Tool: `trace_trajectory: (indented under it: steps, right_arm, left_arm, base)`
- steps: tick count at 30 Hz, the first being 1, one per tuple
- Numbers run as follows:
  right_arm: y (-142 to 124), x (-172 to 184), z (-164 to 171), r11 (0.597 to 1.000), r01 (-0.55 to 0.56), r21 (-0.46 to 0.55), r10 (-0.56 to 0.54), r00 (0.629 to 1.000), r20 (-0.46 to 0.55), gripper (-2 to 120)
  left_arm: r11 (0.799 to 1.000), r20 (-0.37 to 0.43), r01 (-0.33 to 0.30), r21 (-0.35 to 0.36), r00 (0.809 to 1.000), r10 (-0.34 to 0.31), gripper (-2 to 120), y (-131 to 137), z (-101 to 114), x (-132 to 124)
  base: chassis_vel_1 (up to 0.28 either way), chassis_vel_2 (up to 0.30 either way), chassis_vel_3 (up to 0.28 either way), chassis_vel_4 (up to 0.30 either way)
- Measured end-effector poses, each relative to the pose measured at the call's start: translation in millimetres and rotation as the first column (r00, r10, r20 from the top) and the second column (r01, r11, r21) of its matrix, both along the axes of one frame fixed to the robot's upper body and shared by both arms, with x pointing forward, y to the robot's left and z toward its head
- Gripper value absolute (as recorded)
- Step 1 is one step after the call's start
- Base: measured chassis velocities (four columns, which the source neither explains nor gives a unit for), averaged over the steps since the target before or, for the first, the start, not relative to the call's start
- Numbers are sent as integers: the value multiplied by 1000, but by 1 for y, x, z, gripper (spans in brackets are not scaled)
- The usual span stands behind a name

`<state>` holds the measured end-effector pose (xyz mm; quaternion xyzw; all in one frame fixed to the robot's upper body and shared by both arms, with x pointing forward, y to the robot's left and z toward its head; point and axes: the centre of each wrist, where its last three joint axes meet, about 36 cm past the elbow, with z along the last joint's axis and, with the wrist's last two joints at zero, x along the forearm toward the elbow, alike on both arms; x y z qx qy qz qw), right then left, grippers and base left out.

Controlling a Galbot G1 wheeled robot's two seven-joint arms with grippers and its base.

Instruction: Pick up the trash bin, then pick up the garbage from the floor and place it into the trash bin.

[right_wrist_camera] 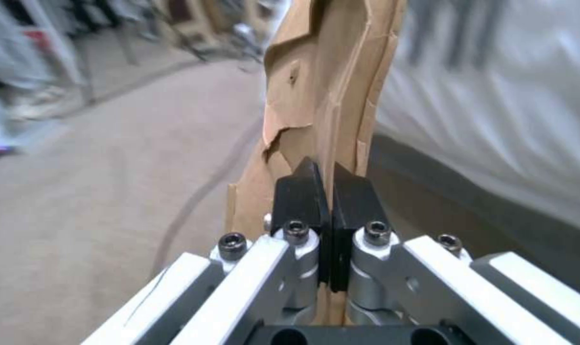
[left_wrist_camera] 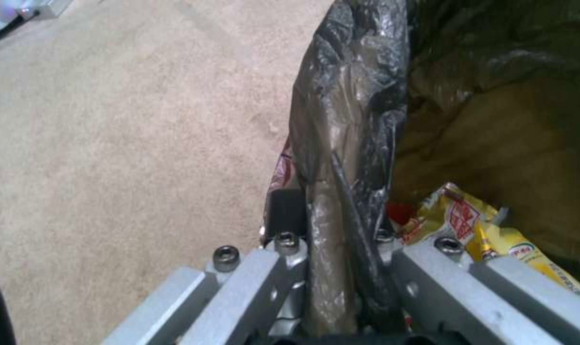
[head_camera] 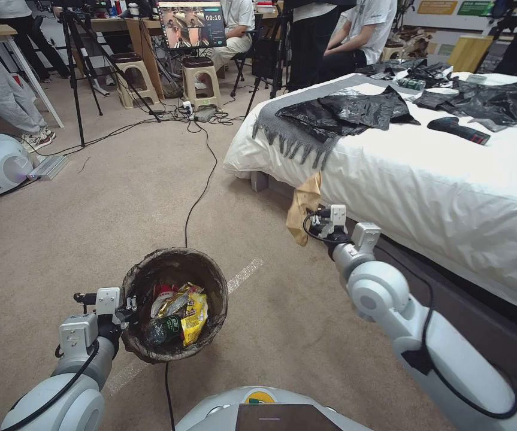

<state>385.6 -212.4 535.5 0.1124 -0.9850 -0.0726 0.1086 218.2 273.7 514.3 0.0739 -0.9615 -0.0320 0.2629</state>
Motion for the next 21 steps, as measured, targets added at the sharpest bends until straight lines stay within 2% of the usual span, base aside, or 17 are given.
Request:
trace_trajectory:
  steps: [1, 4, 5, 7, 8, 9, 12, 13, 16, 17, 20, 21]
  right_arm:
    - [0, 0, 0, 1000, 0, 0, 0, 1000, 0, 0]
    - [4, -14, 25, 990, -139, 18, 138, 987, 77, 0]
    - [4, -14, 25, 990, -139, 18, 138, 987, 77, 0]
    - [8, -21, 33, 970, -243, 13, 239, 963, 124, 0]
    - [10, -25, 37, 949, -315, 1, 311, 937, 161, 0]
    - [10, -25, 37, 949, -315, 1, 311, 937, 161, 0]
    - [22, -33, 46, 903, -428, -30, 424, 882, 205, 0]
    - [22, -33, 46, 903, -428, -30, 424, 882, 205, 0]
    - [33, -36, 58, 865, -498, -54, 496, 835, 237, 0]
    - [33, -36, 58, 865, -498, -54, 496, 835, 237, 0]
    - [39, -36, 76, 810, -580, -86, 580, 770, 267, 0]
    - [39, -36, 76, 810, -580, -86, 580, 770, 267, 0]
  left_arm:
    - [1000, 0, 0, 0, 1000, 0, 3, 0, 0, 0]
    - [1000, -15, 3, -7, 1000, -3, 3, -1, -1, -1]
    - [1000, -15, 3, -7, 1000, -3, 3, -1, -1, -1]
    - [1000, -21, 4, -6, 1000, -4, 3, 0, -1, -1]
    - [1000, -26, 7, -4, 1000, -7, 3, 0, -1, -2]
    - [1000, -26, 7, -4, 1000, -7, 3, 0, -1, -2]
    - [1000, -34, 18, 5, 999, -18, 3, 1, 0, -1]
    - [1000, -34, 18, 5, 999, -18, 3, 1, 0, -1]
    - [1000, -37, 23, 5, 999, -23, 3, 2, 0, -1]
    - [1000, -37, 23, 5, 999, -23, 3, 2, 0, -1]
    - [1000, -49, 21, -14, 999, -22, 3, 1, 0, -1]
    - [1000, -49, 21, -14, 999, -22, 3, 1, 0, -1]
  base:
    - [0, 0, 0, 0]
    - [0, 0, 0, 0]
    - [0, 0, 0, 0]
    - [0, 0, 0, 0]
    - [0, 0, 0, 0]
    - [0, 0, 0, 0]
    - [0, 0, 0, 0]
    - [0, 0, 0, 0]
    - [0, 0, 0, 0]
    - [0, 0, 0, 0]
    - [0, 0, 0, 0]
    - [0, 0, 0, 0]
